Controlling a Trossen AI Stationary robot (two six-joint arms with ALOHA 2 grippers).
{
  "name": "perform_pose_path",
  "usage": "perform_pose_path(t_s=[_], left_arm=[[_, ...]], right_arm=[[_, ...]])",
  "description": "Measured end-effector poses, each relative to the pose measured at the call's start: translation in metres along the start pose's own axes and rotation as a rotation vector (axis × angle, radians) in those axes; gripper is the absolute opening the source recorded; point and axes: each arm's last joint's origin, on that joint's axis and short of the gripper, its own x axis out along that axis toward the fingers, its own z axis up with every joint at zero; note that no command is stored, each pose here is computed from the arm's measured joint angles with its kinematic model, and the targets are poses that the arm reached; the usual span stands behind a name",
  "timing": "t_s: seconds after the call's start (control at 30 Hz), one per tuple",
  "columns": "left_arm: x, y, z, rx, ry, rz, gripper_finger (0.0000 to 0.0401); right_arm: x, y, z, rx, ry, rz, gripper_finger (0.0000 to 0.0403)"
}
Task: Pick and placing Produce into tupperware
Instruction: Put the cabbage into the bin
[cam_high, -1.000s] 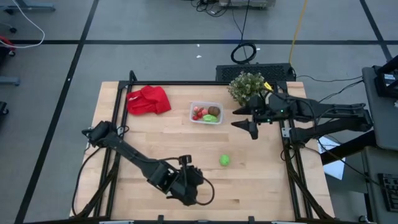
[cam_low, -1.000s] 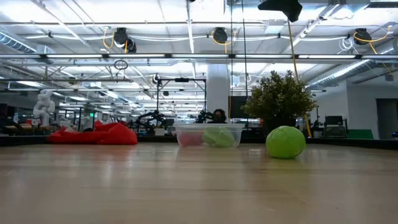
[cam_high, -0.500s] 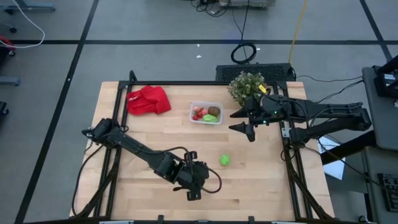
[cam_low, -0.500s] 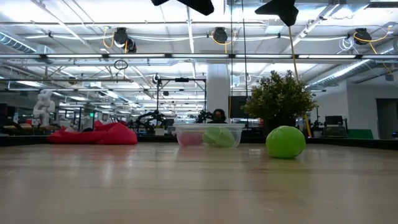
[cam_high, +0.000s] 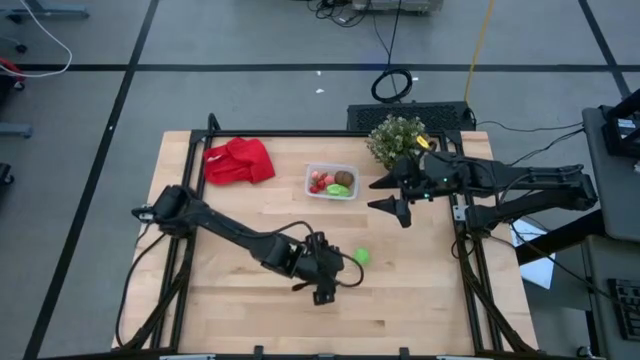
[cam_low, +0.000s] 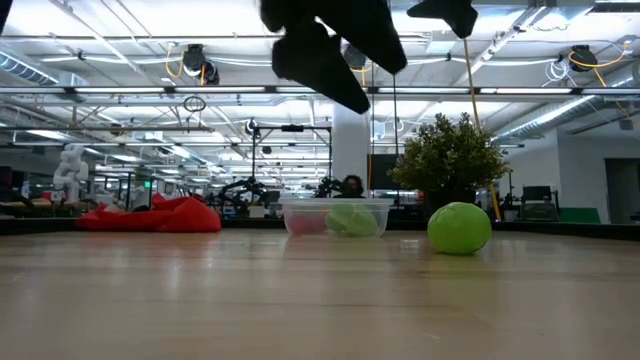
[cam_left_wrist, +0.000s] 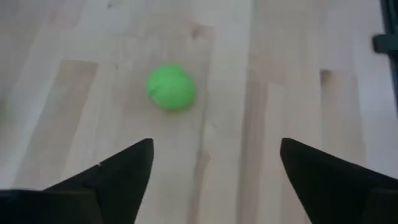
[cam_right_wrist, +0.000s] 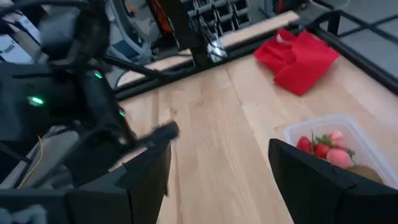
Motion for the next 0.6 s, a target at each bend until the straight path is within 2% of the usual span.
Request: perform_pose_path(t_s=[0.23,0.43,0.6], left_arm=[[0.008,0.021,0.014,-0.033,-0.077,0.009,0.0382],[0.011,0.033,0.023,-0.061,-0.109,0.001,0.038],[0.027,0.038,0.022,-0.093,-0.095,-0.041,0.0375]], right_arm=[[-0.002,0.004,0.011,-0.025,-0.121,0.042,0.0263],[-0.008,0.009,0.024,-0.035,-0.261,0.09,0.0263],[-0.024,0.009,0.033,-0.054,-0.369,0.108,0.0263]])
